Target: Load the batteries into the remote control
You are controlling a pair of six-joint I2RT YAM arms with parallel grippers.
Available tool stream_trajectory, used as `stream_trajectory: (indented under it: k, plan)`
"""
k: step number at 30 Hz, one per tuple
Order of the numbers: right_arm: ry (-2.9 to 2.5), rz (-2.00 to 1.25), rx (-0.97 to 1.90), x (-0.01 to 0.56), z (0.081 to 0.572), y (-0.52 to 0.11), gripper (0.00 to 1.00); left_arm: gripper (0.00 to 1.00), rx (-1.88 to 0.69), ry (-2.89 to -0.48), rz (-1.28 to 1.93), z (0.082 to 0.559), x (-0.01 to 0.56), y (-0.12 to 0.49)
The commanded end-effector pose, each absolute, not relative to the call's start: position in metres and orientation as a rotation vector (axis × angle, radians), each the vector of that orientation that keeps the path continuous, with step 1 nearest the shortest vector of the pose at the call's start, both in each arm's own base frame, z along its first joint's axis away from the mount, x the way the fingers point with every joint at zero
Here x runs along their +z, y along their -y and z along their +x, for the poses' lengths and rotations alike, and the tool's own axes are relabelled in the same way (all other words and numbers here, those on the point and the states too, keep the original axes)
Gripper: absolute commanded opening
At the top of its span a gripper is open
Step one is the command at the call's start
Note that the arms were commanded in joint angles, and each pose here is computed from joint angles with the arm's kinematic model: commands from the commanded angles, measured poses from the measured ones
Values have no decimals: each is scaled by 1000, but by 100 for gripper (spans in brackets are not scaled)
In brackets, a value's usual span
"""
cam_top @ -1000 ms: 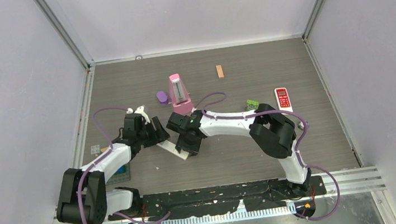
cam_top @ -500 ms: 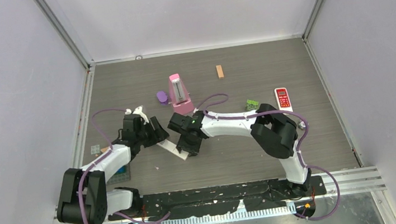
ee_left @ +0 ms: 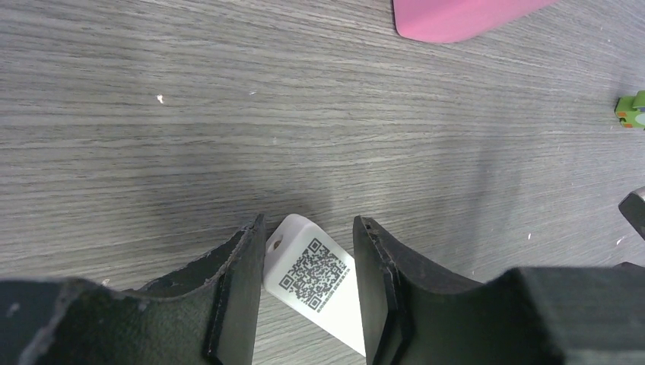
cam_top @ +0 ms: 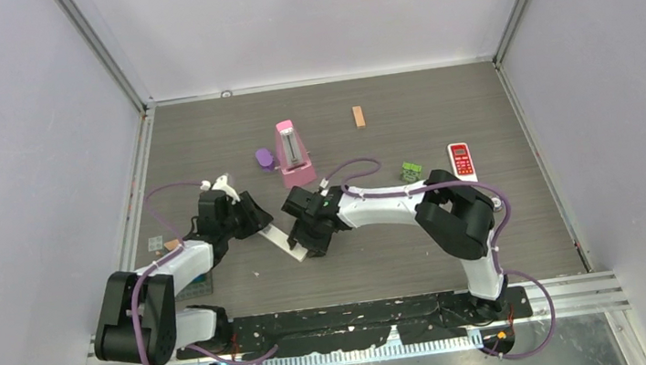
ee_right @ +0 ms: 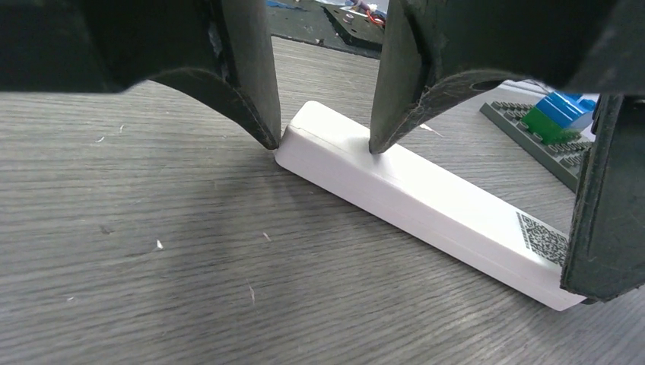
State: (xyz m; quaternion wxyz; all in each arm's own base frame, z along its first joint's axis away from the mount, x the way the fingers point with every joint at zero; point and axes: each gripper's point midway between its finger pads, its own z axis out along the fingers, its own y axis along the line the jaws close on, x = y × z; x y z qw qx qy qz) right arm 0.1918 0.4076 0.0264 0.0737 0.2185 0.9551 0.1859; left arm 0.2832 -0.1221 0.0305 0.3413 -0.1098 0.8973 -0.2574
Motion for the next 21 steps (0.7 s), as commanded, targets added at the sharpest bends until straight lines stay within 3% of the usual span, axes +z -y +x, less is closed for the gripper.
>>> stream_trajectory:
  k: [1, 6, 21]
  plan:
    - [-2739, 664, 559, -10, 216, -407, 53, 44, -949, -2501, -245, 229, 21, 160]
    - [-2714, 596, 597, 0, 220, -409, 60, 46, -876, -2497, -240, 237, 26, 153]
    - [-2615, 303, 618, 46, 222, -381, 84, 68, -775, -2439, -274, 266, 58, 138]
